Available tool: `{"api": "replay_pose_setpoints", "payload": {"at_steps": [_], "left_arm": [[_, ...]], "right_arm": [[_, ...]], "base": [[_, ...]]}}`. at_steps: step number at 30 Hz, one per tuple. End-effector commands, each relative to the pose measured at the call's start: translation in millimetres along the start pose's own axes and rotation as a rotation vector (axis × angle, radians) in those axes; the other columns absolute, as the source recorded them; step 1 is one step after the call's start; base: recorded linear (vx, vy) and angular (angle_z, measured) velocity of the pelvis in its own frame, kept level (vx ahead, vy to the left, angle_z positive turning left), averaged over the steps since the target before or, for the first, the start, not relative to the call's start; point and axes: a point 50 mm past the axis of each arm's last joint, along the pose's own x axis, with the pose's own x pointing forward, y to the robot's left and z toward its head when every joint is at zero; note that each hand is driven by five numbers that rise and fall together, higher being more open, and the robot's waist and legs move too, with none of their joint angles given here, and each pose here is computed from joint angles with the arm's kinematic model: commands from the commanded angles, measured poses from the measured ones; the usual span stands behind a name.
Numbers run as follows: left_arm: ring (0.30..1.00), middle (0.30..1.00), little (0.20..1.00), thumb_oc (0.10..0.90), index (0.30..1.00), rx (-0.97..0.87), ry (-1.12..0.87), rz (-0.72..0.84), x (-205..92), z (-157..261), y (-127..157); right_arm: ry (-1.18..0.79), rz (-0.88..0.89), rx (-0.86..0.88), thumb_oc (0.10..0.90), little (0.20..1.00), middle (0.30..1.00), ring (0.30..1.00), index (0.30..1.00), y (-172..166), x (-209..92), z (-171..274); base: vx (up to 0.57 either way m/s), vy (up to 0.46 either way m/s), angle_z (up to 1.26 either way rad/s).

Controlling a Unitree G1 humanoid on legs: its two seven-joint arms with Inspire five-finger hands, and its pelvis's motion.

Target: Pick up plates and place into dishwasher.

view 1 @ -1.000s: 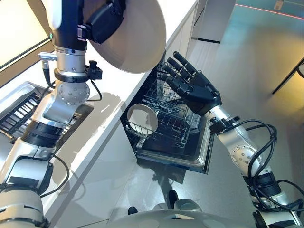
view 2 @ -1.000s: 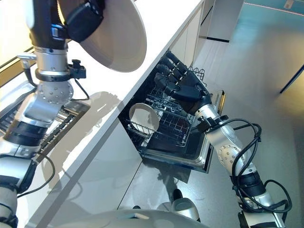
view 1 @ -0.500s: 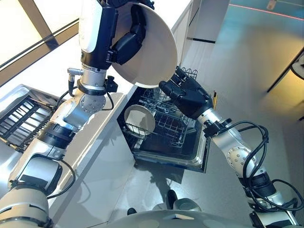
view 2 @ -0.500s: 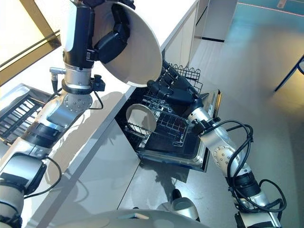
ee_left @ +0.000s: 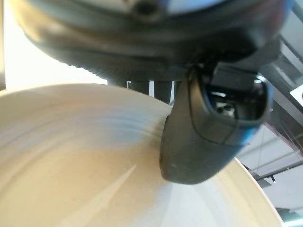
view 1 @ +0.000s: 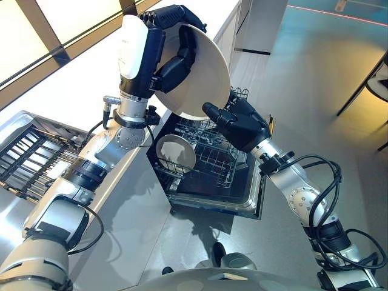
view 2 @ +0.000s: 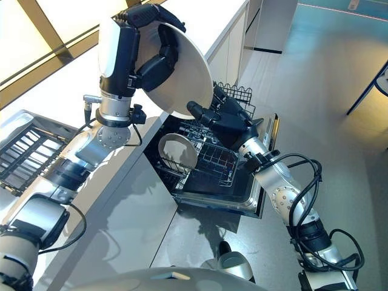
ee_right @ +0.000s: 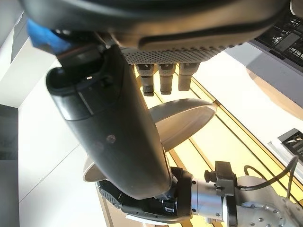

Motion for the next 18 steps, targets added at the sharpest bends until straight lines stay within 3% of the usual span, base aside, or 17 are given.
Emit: {"api": "replay_pose_setpoints", "payload": {"at_steps": [1, 3, 4, 5, 6, 18], "left_arm": [[0.300, 0.300, 0.200, 0.100, 0.300, -0.040, -0.087, 0.144, 35.8, 6.8, 14.6], [0.300, 0.300, 0.200, 0.100, 0.300, -0.058, -0.087, 0.142, 35.3, 9.0, 10.9], [0.300, 0.300, 0.200, 0.100, 0.300, -0.069, -0.087, 0.138, 35.4, 10.7, 8.5], [0.300, 0.300, 0.200, 0.100, 0.300, -0.078, -0.087, 0.134, 35.1, 12.0, 6.6], [0.300, 0.300, 0.200, 0.100, 0.300, -0.090, -0.087, 0.130, 35.3, 13.6, 4.8], [0.300, 0.300, 0.200, 0.100, 0.300, -0.162, -0.055, 0.074, 36.5, 19.4, 0.1]], "right_arm": [[-0.208, 0.257, 0.017, 0.800, 0.900, 0.900, 0.900, 0.900, 46.0, 17.9, 37.2], [-0.215, 0.254, 0.012, 0.800, 0.900, 0.900, 0.900, 0.900, 46.2, 18.5, 37.7], [-0.224, 0.249, 0.011, 0.734, 0.834, 0.844, 0.844, 0.844, 46.2, 19.0, 38.7], [-0.231, 0.245, 0.014, 0.443, 0.543, 0.594, 0.594, 0.594, 46.5, 19.7, 39.7], [-0.235, 0.246, 0.020, 0.100, 0.200, 0.300, 0.300, 0.300, 47.2, 19.8, 39.9], [-0.292, 0.182, -0.019, 0.100, 0.200, 0.300, 0.300, 0.300, 42.4, 20.7, 47.1]], "base": [[0.00, 0.000, 0.00], [0.00, 0.000, 0.00], [0.00, 0.000, 0.00], [0.00, 0.000, 0.00], [0.00, 0.000, 0.00], [0.00, 0.000, 0.00]]}}
